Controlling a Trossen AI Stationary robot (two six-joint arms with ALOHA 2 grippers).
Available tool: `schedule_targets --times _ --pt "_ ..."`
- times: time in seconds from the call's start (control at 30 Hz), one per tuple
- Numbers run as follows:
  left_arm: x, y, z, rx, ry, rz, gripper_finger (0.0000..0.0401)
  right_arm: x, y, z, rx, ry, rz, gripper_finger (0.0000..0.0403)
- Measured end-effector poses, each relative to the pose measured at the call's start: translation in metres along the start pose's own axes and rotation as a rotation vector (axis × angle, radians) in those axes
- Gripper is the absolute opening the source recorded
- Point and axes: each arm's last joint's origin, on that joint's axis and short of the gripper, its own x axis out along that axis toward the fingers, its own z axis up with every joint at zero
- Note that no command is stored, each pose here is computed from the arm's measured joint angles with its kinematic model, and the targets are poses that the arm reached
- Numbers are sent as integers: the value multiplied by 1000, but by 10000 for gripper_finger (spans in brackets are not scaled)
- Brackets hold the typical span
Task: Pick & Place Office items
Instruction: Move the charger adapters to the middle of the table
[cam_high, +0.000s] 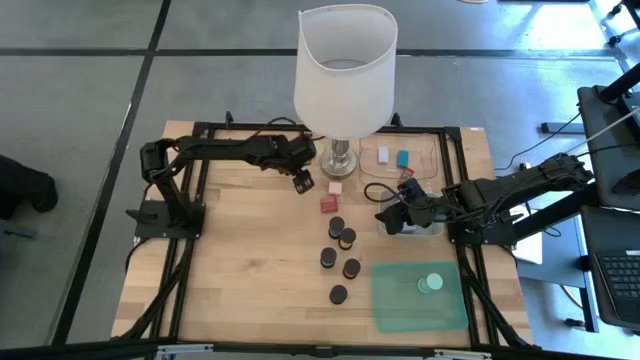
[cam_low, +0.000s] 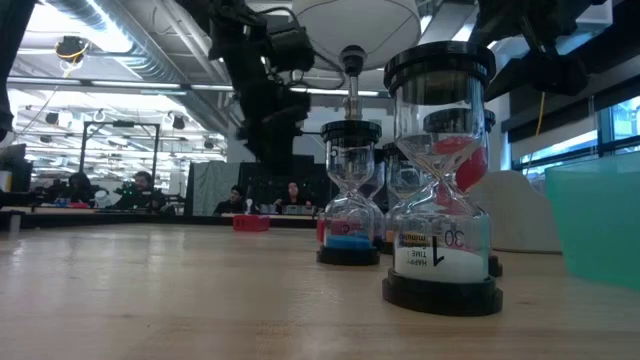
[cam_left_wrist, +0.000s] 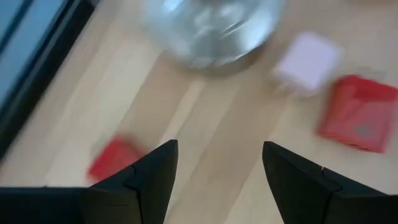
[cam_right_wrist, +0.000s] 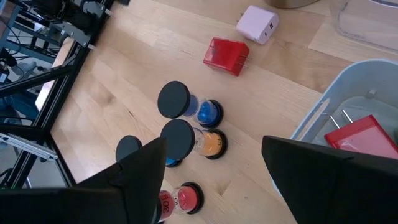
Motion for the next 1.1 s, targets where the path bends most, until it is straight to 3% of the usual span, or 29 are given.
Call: schedule_targets --times 0.13,0.33,0.57,0.9,1.1 --pt "0 9 -10 -156 112 43 232 0 0 0 0 0 1 267" --pt "-2 -2 -17 -134 192 -60 232 0 0 0 6 -6 -1 267" --pt "-5 -6 -22 -90 207 30 237 0 -1 2 29 -67 -20 267" --pt "-1 13 -16 -115 181 30 322 0 -1 3 32 -86 -25 267" --pt "-2 27 -22 -102 227 229 329 0 -1 2 31 -79 -23 267"
